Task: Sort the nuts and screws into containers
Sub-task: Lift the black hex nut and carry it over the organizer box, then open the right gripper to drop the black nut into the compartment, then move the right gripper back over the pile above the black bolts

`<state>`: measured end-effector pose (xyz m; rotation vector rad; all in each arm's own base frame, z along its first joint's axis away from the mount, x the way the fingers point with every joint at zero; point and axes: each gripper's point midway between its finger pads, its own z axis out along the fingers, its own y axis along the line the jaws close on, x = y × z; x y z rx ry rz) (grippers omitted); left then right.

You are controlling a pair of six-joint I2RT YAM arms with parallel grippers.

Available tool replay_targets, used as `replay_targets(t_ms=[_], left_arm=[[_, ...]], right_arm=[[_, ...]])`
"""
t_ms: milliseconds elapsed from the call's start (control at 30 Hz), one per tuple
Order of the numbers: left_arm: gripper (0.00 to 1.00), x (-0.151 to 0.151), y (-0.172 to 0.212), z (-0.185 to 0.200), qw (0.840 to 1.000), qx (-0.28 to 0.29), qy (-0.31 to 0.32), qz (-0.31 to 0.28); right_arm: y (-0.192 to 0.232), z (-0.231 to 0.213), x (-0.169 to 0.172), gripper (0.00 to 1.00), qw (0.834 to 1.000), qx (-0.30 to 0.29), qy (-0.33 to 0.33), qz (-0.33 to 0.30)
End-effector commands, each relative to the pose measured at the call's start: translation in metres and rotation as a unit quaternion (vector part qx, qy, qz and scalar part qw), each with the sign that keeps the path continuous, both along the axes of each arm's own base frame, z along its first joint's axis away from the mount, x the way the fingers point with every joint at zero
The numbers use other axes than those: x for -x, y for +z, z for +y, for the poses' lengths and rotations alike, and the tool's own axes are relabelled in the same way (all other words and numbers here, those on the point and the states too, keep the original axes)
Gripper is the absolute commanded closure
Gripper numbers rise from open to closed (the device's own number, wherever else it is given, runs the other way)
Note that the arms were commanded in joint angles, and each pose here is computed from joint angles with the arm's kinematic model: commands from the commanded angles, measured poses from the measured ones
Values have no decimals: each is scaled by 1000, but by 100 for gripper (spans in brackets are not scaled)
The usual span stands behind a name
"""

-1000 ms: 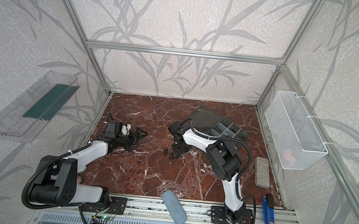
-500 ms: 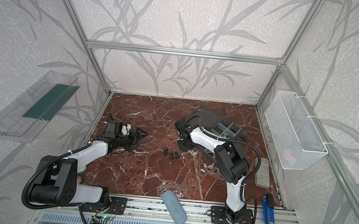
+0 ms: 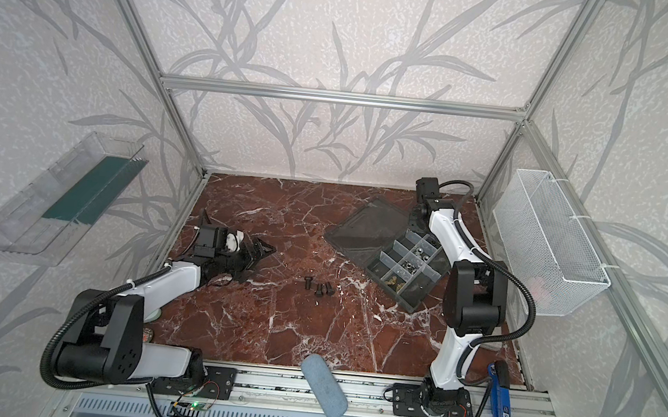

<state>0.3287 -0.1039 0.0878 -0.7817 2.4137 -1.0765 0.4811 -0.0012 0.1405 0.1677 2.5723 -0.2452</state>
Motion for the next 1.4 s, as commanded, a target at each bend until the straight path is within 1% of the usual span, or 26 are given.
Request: replay_targets(t_ms=[0, 200, 433, 667, 700, 833, 967, 1067, 1200, 1267, 1367], left_arm=[[1, -4, 11, 1, 1000, 0, 1, -16], [1, -5, 11, 2, 1000, -2, 2, -16], [0, -5, 10, 2, 1000, -2, 3, -15], [1, -5, 10, 2, 1000, -2, 3, -16], [0, -5, 10, 2, 1000, -2, 3, -16], [1, -4, 10, 2, 1000, -2, 2, -15], [0, -4, 10, 2, 1000, -1, 2, -17], [0, -3, 11, 1, 1000, 0, 1, -16], [1, -2, 13, 2, 1000, -4, 1, -18], [0, -2, 13, 2, 1000, -4, 1, -18], [1, -2, 14, 2, 1000, -3, 2, -19]], right_arm=[[-13, -21, -7, 100, 999, 15, -26, 15], [-36, -45, -15, 100, 998, 9, -55, 27], [-52, -52, -21, 100, 998, 14, -54, 42], [-58, -52, -21, 100, 997, 12, -53, 49], [-59, -52, -21, 99, 997, 12, -53, 51], [-62, -53, -19, 75, 997, 14, -51, 60], [-60, -47, -19, 59, 997, 5, -34, 63], [-57, -40, -17, 53, 997, -12, -16, 68], [-40, -36, -10, 50, 998, -19, -6, 63], [-28, -27, -4, 50, 998, -39, 13, 53], [-10, -2, 10, 49, 994, -90, 59, 36]])
